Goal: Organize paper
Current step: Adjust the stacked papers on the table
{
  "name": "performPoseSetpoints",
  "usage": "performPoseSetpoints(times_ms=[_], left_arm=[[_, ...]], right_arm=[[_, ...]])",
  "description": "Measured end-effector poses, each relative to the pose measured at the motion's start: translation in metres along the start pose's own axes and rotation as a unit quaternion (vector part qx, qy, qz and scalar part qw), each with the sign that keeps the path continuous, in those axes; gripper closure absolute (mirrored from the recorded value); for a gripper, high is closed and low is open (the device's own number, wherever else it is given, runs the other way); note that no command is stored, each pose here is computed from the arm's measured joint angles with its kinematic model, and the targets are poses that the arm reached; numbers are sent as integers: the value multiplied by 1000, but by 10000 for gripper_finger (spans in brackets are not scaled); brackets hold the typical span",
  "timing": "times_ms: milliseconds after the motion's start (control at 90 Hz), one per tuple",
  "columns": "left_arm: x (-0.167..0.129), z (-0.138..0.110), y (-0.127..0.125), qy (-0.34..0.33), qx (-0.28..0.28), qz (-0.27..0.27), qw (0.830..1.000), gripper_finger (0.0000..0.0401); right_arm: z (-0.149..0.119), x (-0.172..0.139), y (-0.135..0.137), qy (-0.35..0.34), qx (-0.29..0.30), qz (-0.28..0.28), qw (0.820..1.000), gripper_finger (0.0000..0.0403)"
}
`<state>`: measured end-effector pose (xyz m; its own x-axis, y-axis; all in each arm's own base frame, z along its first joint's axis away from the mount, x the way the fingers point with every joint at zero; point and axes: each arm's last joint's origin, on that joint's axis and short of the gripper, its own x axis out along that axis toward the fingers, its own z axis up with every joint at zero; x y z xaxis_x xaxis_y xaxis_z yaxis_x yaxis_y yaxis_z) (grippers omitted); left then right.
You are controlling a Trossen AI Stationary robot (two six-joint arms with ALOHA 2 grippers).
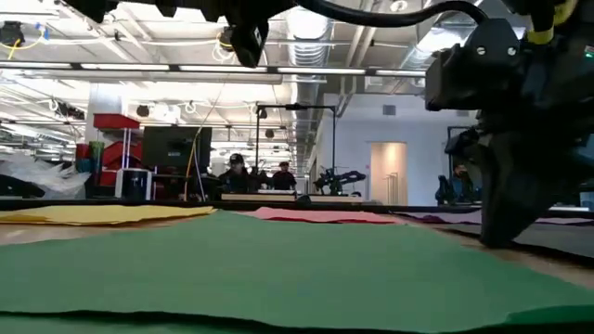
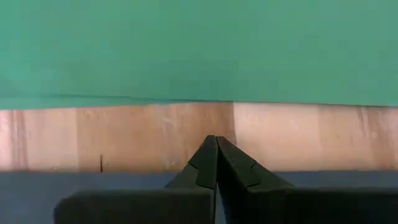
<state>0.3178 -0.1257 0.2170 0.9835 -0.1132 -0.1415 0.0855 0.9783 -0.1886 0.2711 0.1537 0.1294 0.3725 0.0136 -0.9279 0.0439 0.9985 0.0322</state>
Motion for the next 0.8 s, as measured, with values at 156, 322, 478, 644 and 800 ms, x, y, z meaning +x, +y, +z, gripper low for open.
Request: performPoseSetpoints(times_ms=[156, 322, 478, 644, 800], left_arm=[[0, 0, 0, 0, 0, 0, 1000, 401], [0, 0, 0, 0, -2, 0, 1000, 401], [0, 0, 0, 1, -1, -1, 1000, 401], [0, -2, 0, 12, 3, 2, 1000, 401], [0, -4, 1, 23, -1, 4, 1000, 401]], right_arm=[[-6, -11, -2, 38, 13, 4, 999, 403], [-12, -14, 0, 51, 17, -6, 999, 403], [-10, -15, 6, 28, 17, 6, 999, 403], [-1, -18, 12, -2, 21, 25, 999, 403], [-2, -17, 26, -11, 10, 72, 997, 403]])
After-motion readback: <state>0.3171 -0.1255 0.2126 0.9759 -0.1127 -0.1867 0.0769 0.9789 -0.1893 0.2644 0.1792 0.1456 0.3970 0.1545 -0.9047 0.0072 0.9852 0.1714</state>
